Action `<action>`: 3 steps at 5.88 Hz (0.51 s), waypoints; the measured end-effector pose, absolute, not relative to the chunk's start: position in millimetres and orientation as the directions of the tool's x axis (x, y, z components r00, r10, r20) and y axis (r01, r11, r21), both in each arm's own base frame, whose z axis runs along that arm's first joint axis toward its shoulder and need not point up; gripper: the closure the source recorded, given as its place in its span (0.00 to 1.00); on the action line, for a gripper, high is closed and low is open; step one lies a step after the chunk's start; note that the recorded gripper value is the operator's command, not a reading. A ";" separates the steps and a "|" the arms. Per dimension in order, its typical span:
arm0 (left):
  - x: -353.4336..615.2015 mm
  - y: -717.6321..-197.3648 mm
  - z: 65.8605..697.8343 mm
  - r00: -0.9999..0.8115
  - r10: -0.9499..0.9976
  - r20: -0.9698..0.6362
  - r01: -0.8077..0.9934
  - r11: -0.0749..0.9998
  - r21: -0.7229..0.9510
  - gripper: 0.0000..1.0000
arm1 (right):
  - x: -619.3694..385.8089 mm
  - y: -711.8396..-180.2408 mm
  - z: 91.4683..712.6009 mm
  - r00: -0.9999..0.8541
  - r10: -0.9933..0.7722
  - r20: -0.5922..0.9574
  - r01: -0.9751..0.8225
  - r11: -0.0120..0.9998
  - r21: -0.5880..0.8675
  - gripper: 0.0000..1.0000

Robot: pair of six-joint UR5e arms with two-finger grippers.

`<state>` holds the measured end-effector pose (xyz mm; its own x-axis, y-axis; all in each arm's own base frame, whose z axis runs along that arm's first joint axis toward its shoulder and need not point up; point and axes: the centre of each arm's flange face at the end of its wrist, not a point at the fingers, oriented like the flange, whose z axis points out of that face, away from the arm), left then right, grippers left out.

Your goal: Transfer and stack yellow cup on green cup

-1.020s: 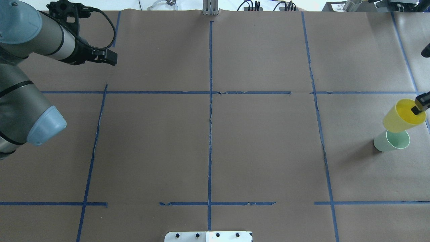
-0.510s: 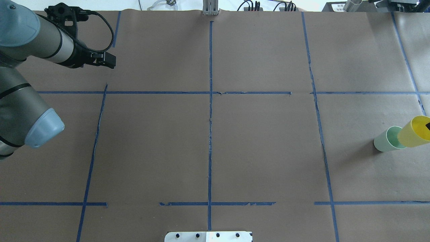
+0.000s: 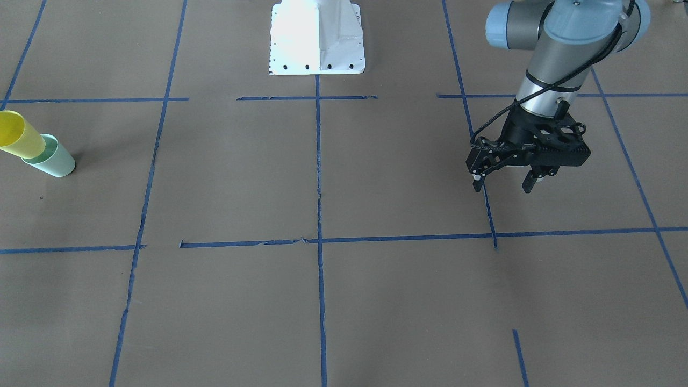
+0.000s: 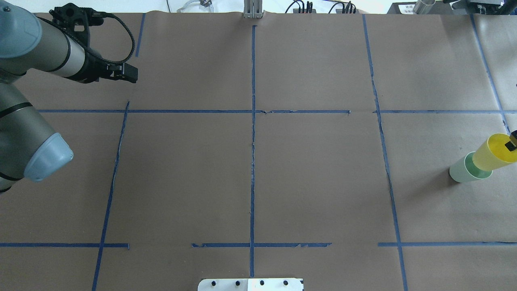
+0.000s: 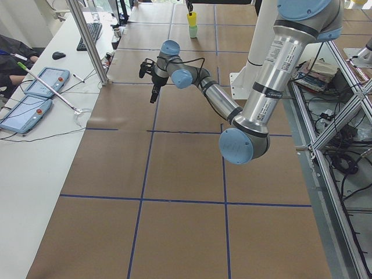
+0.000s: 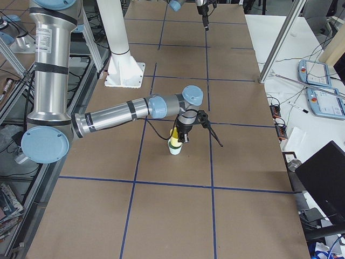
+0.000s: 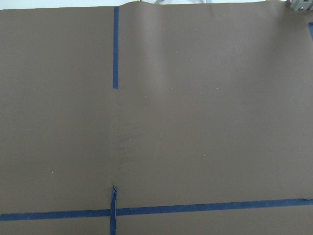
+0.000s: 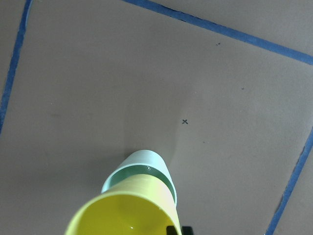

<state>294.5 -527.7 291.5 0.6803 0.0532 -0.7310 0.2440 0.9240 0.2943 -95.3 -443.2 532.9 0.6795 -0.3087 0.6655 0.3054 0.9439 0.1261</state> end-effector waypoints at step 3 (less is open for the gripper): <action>293.8 -525.4 290.6 0.679 0.056 -0.732 0.243 0.924 0.296 0.00 | -101.7 -445.8 540.1 0.679 -0.308 0.666 0.316 0.942 0.113 0.96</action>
<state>293.8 -525.4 290.6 0.6786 0.0561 -0.7324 0.2432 0.9237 0.2961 -101.7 -445.8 540.1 0.6790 -0.3082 0.6663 0.3164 0.9418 0.1133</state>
